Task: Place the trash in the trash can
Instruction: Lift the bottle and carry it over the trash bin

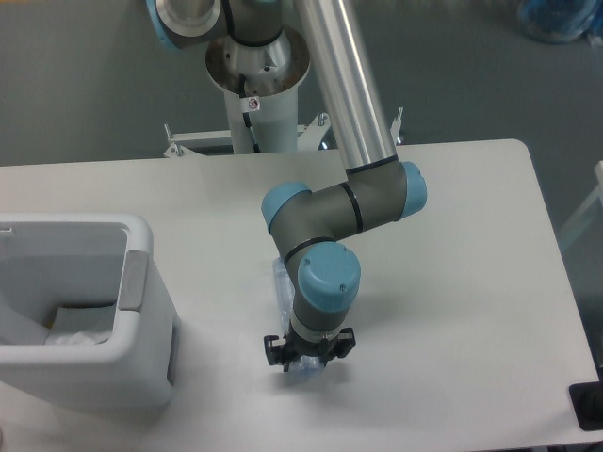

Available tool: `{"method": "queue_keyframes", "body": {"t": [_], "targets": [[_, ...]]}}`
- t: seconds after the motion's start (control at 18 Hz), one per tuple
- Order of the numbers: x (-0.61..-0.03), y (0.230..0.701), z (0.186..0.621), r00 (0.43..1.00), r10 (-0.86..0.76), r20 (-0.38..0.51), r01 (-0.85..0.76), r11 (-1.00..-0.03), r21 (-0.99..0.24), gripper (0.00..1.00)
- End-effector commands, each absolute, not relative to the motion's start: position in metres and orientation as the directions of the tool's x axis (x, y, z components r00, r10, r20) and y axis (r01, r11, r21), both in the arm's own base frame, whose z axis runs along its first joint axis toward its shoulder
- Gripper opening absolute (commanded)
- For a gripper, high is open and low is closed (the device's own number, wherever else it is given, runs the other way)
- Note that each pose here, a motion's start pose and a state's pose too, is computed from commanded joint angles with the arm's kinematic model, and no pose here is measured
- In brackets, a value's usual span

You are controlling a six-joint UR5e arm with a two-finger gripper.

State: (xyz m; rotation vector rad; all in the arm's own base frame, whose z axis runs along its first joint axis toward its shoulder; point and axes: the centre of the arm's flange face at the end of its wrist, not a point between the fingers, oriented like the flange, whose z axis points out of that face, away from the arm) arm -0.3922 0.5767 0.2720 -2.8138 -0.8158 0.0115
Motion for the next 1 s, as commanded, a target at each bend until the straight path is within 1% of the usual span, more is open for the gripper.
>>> {"method": "queue_keyframes", "body": {"t": [0.33,0.44,0.56,0.78,0.83,0.89,1.0], "targets": [[-0.395,0.573,0.434,0.846,0.534,-0.011,0.470,-0.755,-0.457,0.66],[-0.384,0.563,0.492,0.838,0.545,-0.029,0.440,-0.706,-0.555,0.66],[-0.370,0.554,0.542,0.825,0.564,-0.027,0.407,-0.628,-0.664,0.66],[-0.354,0.547,0.618,0.814,0.579,-0.042,0.321,-0.509,-0.799,0.65],[-0.346,0.551,0.633,0.820,0.573,-0.016,0.320,-0.480,-0.817,0.65],[-0.334,0.557,0.641,0.830,0.557,0.026,0.331,-0.455,-0.827,0.65],[-0.323,0.559,0.649,0.835,0.549,0.041,0.331,-0.441,-0.834,0.65]]}}
